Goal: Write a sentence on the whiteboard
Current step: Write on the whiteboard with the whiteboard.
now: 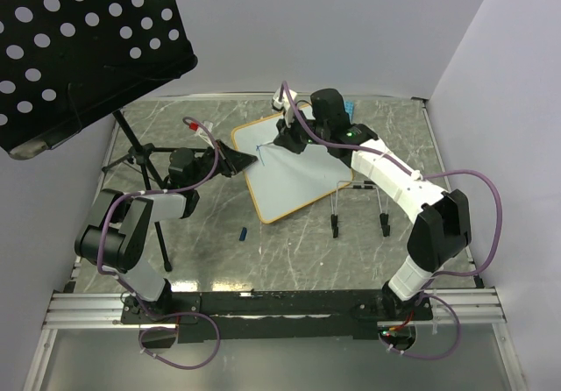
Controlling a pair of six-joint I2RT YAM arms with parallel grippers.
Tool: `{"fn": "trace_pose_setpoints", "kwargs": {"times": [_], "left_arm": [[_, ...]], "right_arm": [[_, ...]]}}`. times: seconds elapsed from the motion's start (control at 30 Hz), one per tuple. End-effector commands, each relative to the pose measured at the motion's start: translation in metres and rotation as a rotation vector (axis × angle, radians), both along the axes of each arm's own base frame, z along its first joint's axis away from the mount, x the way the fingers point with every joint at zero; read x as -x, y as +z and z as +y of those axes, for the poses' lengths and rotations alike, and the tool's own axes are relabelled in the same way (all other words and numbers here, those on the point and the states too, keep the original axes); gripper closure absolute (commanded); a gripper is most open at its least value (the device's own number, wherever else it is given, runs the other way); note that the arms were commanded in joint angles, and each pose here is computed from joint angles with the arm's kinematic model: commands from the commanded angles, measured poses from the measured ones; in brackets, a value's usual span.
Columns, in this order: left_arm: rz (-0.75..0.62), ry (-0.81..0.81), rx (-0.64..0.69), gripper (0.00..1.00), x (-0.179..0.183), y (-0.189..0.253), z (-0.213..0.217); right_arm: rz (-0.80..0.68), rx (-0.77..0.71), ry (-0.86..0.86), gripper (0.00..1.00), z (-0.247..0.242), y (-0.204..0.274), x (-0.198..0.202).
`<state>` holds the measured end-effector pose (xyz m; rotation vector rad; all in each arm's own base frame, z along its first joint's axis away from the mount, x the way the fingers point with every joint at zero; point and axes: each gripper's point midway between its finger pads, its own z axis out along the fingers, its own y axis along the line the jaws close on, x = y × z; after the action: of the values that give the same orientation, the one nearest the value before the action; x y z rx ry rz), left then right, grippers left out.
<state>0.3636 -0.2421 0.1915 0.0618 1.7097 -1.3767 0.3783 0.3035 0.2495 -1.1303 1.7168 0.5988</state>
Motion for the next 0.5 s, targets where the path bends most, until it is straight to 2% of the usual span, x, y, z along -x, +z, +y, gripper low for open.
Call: {"fn": "trace_pose_setpoints", "kwargs": {"times": [0.0,0.47], "left_arm": [[-0.256,-0.044,0.079,0.99,0.003,0.075,-0.006],[-0.255,-0.051,0.084,0.99,0.002,0.075,-0.008]], "right_arm": [[-0.026,-0.005,-0.022,1.00,-0.008,0.010,0.001],[0.049,-0.026,0.060,1.00,-0.003,-0.002,0.028]]}}
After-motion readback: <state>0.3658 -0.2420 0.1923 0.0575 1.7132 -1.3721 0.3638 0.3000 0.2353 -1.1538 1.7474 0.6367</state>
